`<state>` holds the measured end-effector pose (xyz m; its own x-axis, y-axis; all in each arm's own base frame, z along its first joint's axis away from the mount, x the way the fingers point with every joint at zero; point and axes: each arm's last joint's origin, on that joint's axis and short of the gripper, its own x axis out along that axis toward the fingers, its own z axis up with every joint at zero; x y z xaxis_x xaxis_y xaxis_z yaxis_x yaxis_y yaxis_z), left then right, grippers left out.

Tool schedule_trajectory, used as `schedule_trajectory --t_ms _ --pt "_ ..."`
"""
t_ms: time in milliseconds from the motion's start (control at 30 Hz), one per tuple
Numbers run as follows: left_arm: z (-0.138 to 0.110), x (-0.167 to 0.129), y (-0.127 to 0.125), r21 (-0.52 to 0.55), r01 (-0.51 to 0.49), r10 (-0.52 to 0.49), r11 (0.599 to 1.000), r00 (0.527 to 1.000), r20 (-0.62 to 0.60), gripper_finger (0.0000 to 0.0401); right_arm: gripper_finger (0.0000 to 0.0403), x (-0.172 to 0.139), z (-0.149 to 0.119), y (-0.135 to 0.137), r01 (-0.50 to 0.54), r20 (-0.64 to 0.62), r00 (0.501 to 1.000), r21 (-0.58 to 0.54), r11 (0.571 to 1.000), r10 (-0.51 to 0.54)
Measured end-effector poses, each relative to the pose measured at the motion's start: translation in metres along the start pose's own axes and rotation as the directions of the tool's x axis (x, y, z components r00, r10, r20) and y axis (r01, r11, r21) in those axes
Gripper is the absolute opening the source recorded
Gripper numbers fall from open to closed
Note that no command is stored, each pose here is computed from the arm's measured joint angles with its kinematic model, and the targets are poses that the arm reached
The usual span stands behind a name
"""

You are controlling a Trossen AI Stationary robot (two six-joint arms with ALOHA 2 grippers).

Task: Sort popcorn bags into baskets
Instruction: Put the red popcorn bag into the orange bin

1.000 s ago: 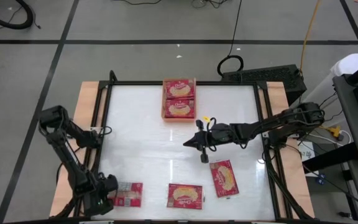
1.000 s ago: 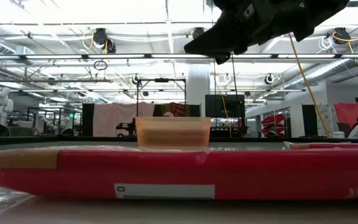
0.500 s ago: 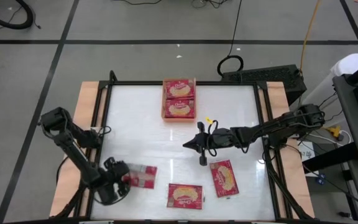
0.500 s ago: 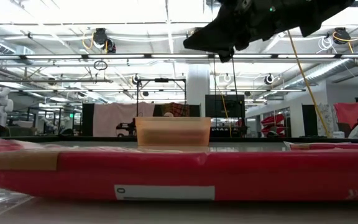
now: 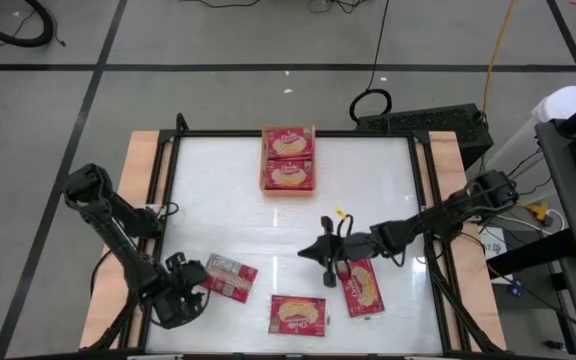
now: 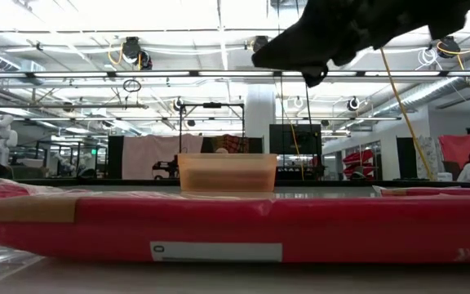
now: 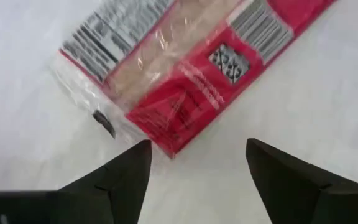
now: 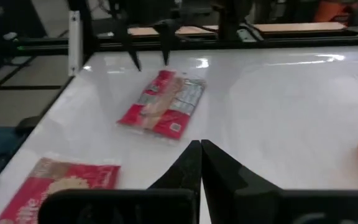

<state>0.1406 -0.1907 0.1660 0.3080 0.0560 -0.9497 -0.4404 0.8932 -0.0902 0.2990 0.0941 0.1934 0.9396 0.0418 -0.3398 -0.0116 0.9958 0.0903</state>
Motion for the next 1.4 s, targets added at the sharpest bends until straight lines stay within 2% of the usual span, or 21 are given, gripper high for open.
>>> schedule_trajectory --t_ms 100,267,367,500,767,800,900,1067,1167,1267,1400 --pt "-0.002 0.005 0.001 0.014 -0.027 0.026 1.0 0.999 0.044 0.0287 0.0004 -0.001 -0.002 0.01 -0.009 0.014 1.0 -0.012 1.0 0.009" --pt "-0.008 0.03 0.004 0.05 -0.103 0.102 0.993 0.994 0.025 0.0325 0.0004 0.0 -0.011 0.022 -0.042 -0.012 0.999 -0.002 0.999 0.042" --pt "-0.008 0.039 0.003 0.068 -0.111 0.112 0.991 0.994 -0.006 0.0322 0.0004 0.001 -0.015 0.027 -0.056 -0.016 0.998 -0.006 0.998 0.056" --pt "-0.002 0.041 0.0 0.043 -0.095 0.096 0.995 0.995 -0.028 0.0262 0.0004 0.008 -0.02 0.031 -0.029 0.019 0.999 -0.005 1.0 0.029" --pt "0.02 0.024 0.006 0.063 -0.02 0.023 0.998 0.999 -0.041 0.0035 0.0004 0.024 -0.031 0.035 -0.045 0.105 0.993 -0.01 0.999 0.046" --pt "0.024 0.021 0.007 0.059 -0.005 0.007 0.998 0.999 -0.033 0.0019 0.0004 0.025 -0.033 0.036 -0.045 0.105 0.993 -0.011 0.999 0.046" --pt "0.036 0.01 0.012 0.075 0.034 -0.034 0.997 0.999 -0.001 0.0012 0.0005 0.033 -0.034 0.042 -0.032 0.105 0.994 -0.037 0.999 0.036" --pt "0.054 -0.01 0.023 0.086 0.095 -0.101 0.992 0.992 0.071 0.0004 0.0033 0.052 -0.022 0.059 0.001 0.133 0.991 -0.219 0.976 0.029" --pt "0.064 -0.022 0.031 0.055 0.135 -0.14 0.989 0.984 0.112 0.0004 0.0069 0.068 -0.016 0.066 0.025 0.103 0.995 -0.352 0.936 0.012" --pt "0.072 -0.035 0.04 0.043 0.168 -0.173 0.985 0.969 0.174 0.0003 0.0111 0.082 -0.016 0.067 0.076 0.054 0.997 -0.459 0.885 -0.057" --pt "0.079 -0.05 0.051 0.045 0.198 -0.203 0.979 0.947 0.249 0.0002 0.0168 0.091 -0.02 0.063 0.144 0.047 0.989 -0.505 0.851 -0.139"
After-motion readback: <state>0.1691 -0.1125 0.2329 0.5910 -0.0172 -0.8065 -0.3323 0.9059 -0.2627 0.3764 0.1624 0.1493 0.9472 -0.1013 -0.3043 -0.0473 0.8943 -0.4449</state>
